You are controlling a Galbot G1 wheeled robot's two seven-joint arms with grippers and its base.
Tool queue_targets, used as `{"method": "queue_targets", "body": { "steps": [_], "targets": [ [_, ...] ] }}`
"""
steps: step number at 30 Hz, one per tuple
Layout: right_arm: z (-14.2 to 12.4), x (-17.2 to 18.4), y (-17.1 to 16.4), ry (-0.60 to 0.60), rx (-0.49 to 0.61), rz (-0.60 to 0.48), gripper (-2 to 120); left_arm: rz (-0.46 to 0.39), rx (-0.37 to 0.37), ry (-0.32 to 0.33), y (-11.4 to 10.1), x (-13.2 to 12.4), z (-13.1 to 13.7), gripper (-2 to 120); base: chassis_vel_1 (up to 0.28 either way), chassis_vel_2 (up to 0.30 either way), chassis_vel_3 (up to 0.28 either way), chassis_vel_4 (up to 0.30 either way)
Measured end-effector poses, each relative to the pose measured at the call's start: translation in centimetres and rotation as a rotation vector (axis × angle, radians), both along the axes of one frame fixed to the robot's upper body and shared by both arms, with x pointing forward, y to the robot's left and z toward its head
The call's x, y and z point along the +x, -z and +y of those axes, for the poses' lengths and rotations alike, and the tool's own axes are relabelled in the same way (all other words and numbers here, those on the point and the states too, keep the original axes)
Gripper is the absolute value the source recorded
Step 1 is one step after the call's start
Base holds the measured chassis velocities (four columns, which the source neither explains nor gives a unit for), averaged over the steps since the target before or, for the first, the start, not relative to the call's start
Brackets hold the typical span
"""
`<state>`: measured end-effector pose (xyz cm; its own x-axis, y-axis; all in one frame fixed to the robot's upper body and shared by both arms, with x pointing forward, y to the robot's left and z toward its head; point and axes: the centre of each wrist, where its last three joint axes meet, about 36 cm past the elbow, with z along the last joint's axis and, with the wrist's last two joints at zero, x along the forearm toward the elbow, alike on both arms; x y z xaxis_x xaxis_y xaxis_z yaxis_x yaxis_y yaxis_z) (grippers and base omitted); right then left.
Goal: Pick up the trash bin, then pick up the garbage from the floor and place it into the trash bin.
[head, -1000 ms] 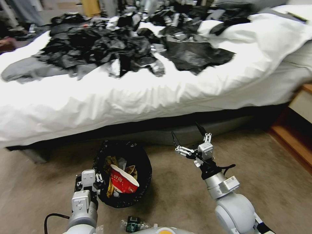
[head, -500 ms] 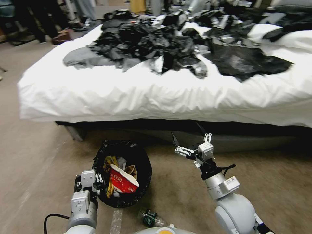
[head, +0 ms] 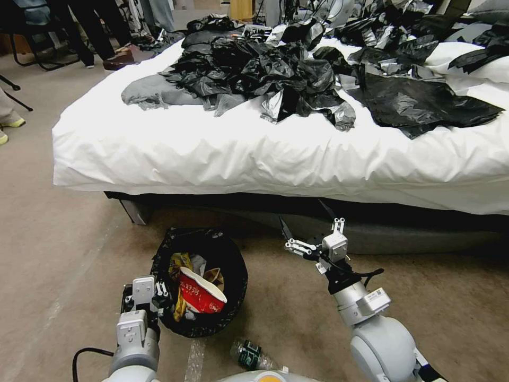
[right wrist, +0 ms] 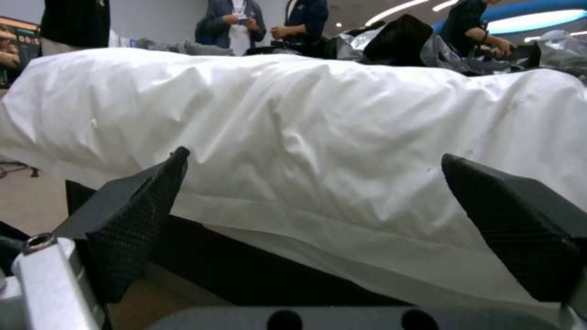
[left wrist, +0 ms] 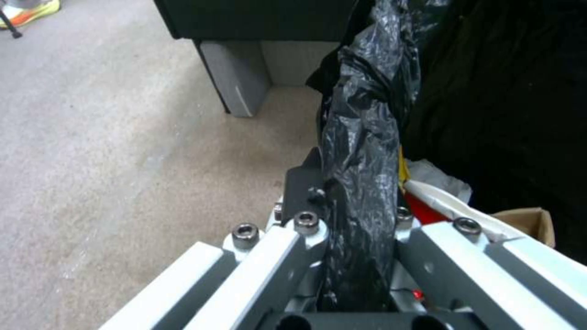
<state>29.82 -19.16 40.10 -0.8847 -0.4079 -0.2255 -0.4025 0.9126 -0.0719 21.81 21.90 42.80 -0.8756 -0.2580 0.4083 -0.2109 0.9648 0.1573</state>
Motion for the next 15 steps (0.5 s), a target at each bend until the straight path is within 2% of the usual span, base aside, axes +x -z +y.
{"method": "queue_targets", "body": {
  "steps": [7,15],
  "targets": [
    [0.07,-0.01,0.02,-0.002,0.002,0.002,100,0.001,0.0,0.0,0.03,0.07,0.01,1,0.028,-0.038,-0.041,0.037],
    [0.05,-0.12,0.09,-0.002,0.002,0.005,100,0.002,0.0,0.0,0.05,0.1,0.01,1,0.185,-0.19,-0.179,0.194]
  ]
}}
